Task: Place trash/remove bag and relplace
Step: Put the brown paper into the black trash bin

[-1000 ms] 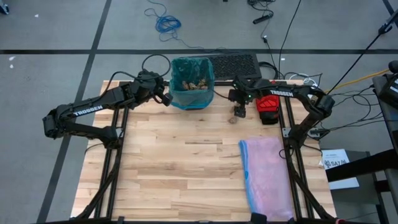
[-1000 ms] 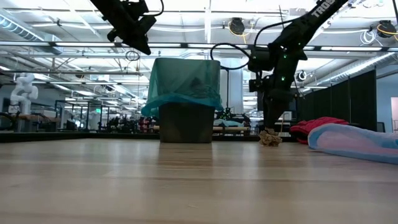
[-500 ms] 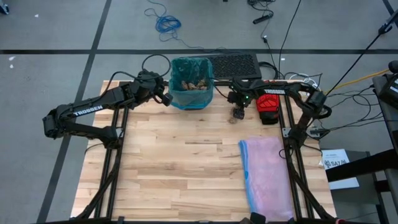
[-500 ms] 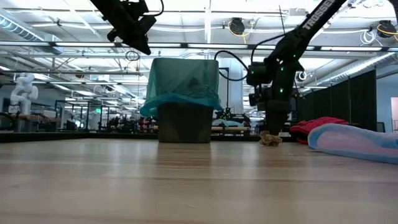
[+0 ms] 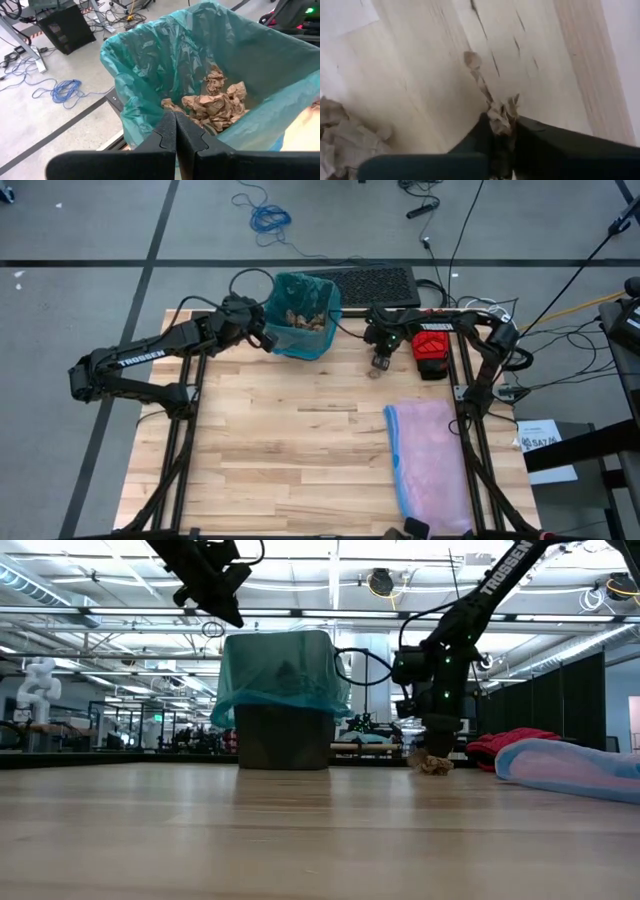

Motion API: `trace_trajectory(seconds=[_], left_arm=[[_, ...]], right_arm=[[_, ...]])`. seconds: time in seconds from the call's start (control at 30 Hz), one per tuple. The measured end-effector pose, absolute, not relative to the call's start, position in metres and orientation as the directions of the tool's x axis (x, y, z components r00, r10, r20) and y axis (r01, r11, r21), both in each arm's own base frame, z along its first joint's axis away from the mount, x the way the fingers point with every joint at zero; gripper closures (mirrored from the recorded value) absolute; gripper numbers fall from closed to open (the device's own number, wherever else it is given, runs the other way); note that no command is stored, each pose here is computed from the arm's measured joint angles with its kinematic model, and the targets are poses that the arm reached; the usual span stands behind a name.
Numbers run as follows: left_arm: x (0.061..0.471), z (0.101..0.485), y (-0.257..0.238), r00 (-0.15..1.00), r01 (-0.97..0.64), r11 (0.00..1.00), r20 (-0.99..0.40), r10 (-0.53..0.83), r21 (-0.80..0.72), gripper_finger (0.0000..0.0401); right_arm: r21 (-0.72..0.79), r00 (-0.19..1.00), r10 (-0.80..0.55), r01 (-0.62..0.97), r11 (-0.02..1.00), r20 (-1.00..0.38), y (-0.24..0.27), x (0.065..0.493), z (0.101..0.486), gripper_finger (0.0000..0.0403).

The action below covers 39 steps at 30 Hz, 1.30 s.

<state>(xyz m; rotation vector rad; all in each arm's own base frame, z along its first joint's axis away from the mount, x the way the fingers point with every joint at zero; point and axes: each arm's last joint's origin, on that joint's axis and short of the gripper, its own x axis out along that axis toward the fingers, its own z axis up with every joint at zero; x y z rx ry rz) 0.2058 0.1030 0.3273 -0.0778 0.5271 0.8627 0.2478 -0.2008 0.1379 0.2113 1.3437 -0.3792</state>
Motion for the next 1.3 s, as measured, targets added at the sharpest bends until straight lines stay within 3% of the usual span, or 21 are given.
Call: trace_trajectory(seconds=[0.27,0.47,0.67,0.87,1.17,1.3], left_arm=[[0.206,0.328,0.103,0.534,-0.742,0.655,-0.467,0.705,0.141,0.0401],[0.206,0.328,0.103,0.534,-0.743,0.654,-0.464,0.707,0.141,0.0401],[0.206,0.328,0.104,0.52,-0.754,0.64,-0.459,0.72,0.15,0.0401],[0.206,0.33,0.104,0.525,-0.757,0.637,-0.447,0.724,0.145,0.0401],[0.207,0.332,0.104,0.535,-0.76,0.636,-0.427,0.729,0.133,0.0401],[0.208,0.332,0.105,0.537,-0.761,0.636,-0.423,0.73,0.131,0.0401]], right_arm=[[-0.083,0.204,-0.177,0.401,0.912,-0.963,-0.191,0.236,0.172,0.0397],[-0.12,0.361,-0.286,0.417,0.901,-0.888,-0.186,0.23,0.215,0.0398],[-0.1,0.63,-0.34,0.384,0.918,-0.698,-0.18,0.23,0.262,0.0398],[-0.14,0.793,-0.39,0.369,0.919,-0.469,-0.172,0.242,0.294,0.0398],[-0.172,0.917,-0.378,0.355,0.919,-0.127,-0.163,0.274,0.318,0.0399],[-0.137,0.925,-0.377,0.368,0.92,-0.045,-0.167,0.281,0.326,0.0399]])
